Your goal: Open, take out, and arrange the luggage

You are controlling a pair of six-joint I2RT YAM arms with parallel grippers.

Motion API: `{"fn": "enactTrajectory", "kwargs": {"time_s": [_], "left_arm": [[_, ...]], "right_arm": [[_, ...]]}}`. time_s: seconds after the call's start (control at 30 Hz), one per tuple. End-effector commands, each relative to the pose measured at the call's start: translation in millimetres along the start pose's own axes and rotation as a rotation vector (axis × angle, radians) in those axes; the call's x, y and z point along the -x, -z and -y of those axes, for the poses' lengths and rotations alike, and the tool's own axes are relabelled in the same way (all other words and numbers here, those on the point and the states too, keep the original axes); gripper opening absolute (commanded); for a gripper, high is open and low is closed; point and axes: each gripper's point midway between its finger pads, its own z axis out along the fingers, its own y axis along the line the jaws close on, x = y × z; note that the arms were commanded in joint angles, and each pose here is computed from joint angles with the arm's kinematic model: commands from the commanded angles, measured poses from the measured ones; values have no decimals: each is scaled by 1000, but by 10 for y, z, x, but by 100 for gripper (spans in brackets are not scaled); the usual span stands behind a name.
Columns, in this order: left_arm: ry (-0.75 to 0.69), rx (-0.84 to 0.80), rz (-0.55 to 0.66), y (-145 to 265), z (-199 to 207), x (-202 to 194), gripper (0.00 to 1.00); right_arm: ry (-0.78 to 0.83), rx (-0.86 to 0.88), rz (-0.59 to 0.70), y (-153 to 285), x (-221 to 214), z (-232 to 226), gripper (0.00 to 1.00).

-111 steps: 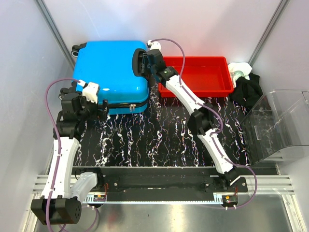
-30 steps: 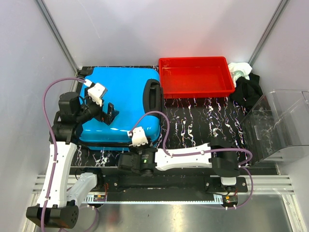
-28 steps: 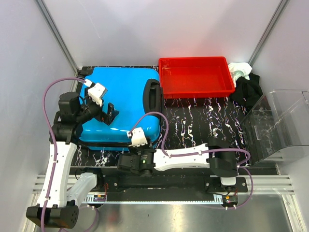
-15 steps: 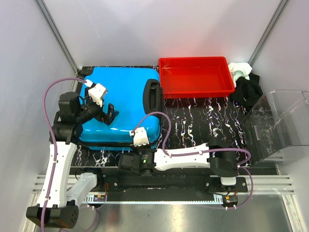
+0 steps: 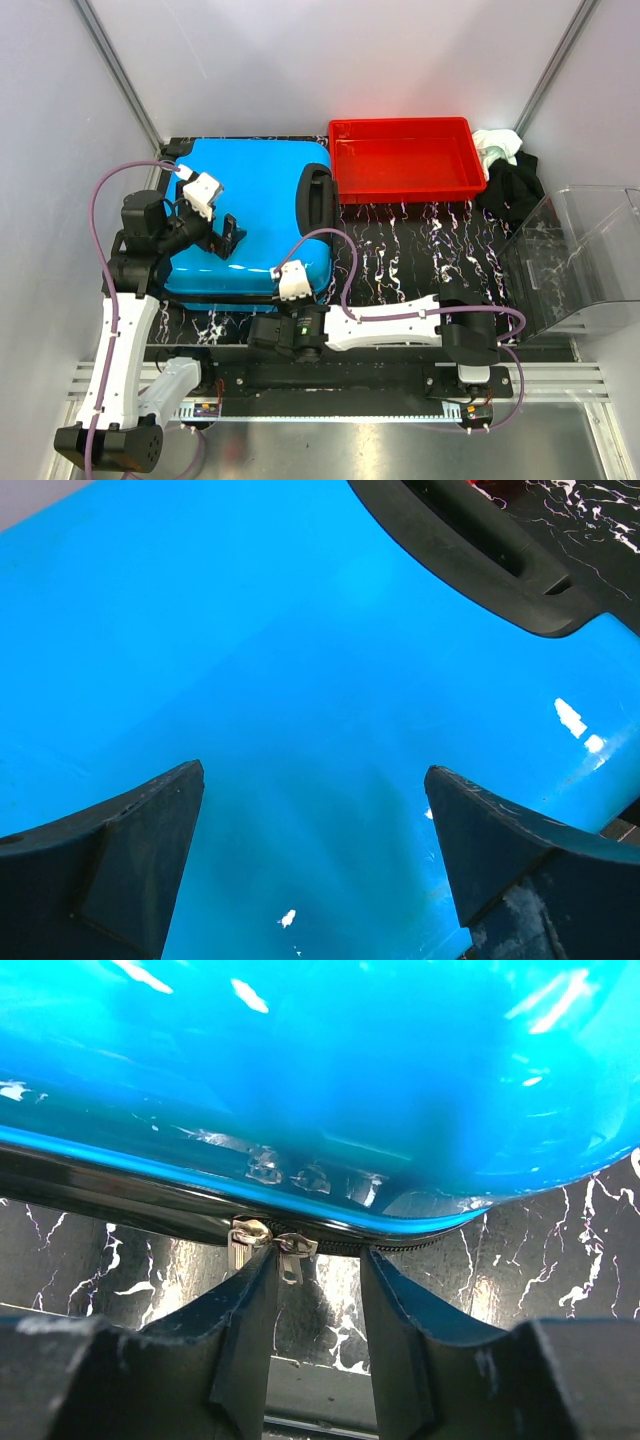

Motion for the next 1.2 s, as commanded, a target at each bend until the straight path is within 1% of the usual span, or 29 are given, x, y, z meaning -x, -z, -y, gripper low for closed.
{"fn": "enactTrajectory", "kwargs": {"time_s": [0.0, 0.07, 0.13, 0.2, 0.37, 0.47, 0.7, 0.9, 1.17], "left_arm": [[-41, -14, 45, 3, 15, 115, 98], [-41, -14, 42, -4, 12, 106, 98], [-43, -12, 43, -1, 7, 111, 98], [-44, -14, 46, 3, 11, 125, 98], [-48, -10, 42, 0, 6, 107, 98], [-49, -10, 39, -5, 0, 97, 98], [-49, -13, 40, -6, 3, 102, 98], [-46, -16, 44, -3, 13, 117, 98], [-50, -11, 38, -7, 3, 98, 98]], "right_arm": [[-90, -15, 62, -8, 319, 96, 43], [-84, -7, 55, -39, 321, 85, 42], [-83, 23, 50, -48, 333, -27, 42], [-33, 38, 28, -76, 274, -100, 43], [0, 64, 5, -74, 247, -218, 47], [-15, 50, 20, -73, 265, -163, 47], [-60, -2, 84, -58, 381, 64, 36], [-25, -22, 57, -159, 298, 93, 35], [-62, -2, 25, -52, 279, 209, 34]]}}
